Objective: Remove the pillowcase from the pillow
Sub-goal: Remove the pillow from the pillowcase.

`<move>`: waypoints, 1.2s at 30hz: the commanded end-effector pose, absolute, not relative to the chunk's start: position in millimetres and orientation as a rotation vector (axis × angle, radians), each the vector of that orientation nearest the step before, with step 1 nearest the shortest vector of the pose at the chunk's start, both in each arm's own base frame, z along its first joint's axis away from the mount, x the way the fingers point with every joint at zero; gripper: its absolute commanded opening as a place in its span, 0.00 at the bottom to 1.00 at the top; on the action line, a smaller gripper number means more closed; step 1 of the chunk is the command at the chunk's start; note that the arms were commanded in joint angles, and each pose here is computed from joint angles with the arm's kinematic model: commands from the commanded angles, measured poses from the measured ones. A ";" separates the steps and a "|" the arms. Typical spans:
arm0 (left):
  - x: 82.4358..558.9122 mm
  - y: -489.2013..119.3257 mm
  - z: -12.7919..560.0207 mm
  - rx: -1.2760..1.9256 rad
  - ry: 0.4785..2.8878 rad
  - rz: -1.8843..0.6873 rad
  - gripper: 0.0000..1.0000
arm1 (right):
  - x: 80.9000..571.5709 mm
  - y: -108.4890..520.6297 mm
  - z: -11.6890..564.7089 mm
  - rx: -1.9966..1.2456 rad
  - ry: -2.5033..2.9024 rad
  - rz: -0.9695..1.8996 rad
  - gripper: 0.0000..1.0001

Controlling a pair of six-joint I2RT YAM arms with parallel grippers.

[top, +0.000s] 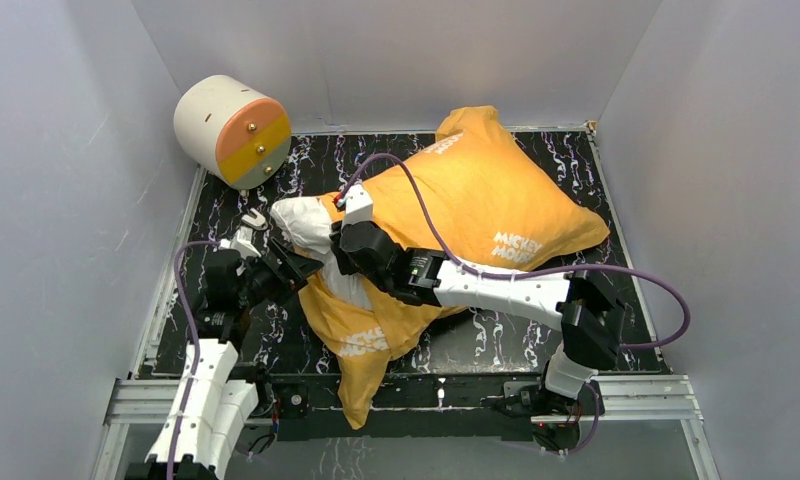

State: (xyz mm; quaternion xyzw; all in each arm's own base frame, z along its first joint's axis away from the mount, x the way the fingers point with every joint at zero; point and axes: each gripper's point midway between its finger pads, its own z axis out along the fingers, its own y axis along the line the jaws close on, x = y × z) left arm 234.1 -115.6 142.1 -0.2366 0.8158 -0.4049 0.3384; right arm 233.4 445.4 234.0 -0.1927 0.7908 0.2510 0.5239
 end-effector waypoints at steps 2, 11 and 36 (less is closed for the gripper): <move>219.4 -106.0 170.0 -0.578 2.138 -0.953 0.78 | 205.9 453.7 235.4 -0.540 1.995 0.816 0.28; 226.6 -130.4 212.9 -0.252 2.044 -1.104 0.86 | 143.8 440.7 236.8 -0.833 2.008 1.008 0.43; 231.7 -152.2 152.7 -0.140 2.348 -1.053 0.10 | 113.6 433.0 161.7 -1.202 2.072 0.672 0.61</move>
